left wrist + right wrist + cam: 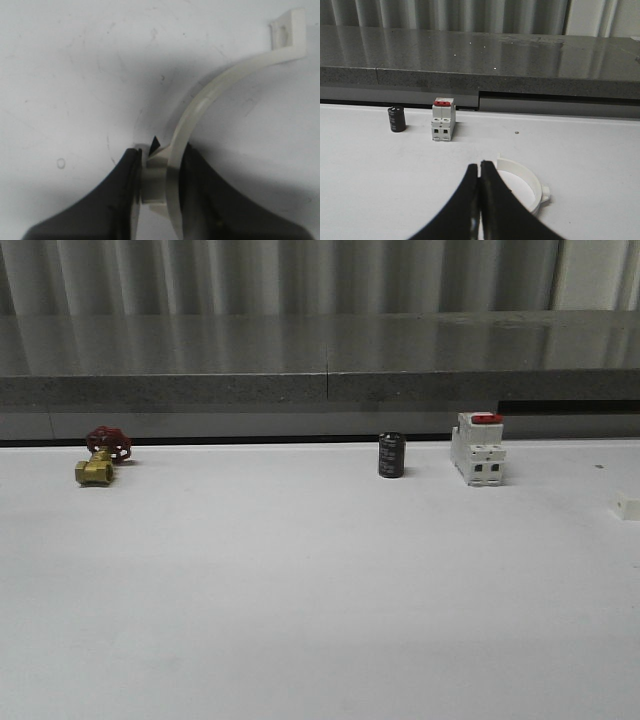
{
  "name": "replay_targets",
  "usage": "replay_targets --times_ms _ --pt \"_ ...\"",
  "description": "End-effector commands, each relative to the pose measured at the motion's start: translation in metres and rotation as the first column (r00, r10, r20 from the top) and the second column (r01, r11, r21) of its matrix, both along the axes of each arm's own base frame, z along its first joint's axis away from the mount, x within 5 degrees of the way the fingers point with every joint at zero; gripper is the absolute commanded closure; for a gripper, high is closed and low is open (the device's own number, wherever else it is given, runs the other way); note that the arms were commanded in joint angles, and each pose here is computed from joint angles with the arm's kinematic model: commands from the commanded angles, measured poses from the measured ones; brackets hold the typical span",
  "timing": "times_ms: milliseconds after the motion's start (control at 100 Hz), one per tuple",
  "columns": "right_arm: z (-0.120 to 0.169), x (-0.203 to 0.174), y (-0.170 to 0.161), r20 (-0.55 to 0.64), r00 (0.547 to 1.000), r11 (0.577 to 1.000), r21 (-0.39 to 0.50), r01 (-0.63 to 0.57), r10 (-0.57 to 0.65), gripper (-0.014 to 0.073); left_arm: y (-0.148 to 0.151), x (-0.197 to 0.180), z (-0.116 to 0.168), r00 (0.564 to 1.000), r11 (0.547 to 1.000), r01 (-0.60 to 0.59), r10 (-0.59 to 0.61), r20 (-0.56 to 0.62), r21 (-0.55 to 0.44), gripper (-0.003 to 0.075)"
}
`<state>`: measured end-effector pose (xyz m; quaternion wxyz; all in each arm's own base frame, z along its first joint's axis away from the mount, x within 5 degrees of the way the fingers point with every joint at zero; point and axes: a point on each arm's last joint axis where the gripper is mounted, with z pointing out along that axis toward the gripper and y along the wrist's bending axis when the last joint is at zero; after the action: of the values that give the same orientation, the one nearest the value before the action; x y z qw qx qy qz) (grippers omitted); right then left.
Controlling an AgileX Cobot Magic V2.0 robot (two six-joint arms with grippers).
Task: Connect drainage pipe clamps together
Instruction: 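Close the left gripper on the end of the white clamp half, then lift and carry the clamp half forward, lower it onto the table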
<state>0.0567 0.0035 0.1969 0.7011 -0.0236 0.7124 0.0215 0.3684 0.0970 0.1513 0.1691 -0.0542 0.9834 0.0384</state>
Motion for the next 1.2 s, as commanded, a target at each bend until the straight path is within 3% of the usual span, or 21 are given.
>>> replay_targets --times_ms 0,270,630,910,1190 --pt "0.014 -0.002 0.000 0.117 0.993 1.000 0.004 0.003 -0.003 0.0653 -0.016 0.003 0.047 0.991 1.000 0.017 -0.017 0.129 0.000 0.0741" --pt "0.014 -0.002 0.000 0.117 0.993 1.000 0.004 0.003 -0.003 0.0653 -0.104 -0.010 0.096 0.974 0.987 0.137 -0.119 0.193 -0.081 0.0741" --pt "0.014 -0.002 0.000 0.117 0.993 1.000 0.004 0.003 -0.003 0.0653 -0.229 -0.032 0.097 0.948 0.946 0.272 -0.231 0.220 -0.179 0.0741" --pt "0.014 -0.002 0.000 0.117 0.993 1.000 0.004 0.003 -0.003 0.0653 -0.279 -0.040 0.069 0.949 0.932 0.290 -0.252 0.188 -0.216 0.0741" --pt "0.014 -0.002 0.000 0.117 0.993 1.000 0.004 0.003 -0.003 0.0653 -0.296 -0.037 0.036 0.959 0.938 0.272 -0.246 0.141 -0.214 0.0741"
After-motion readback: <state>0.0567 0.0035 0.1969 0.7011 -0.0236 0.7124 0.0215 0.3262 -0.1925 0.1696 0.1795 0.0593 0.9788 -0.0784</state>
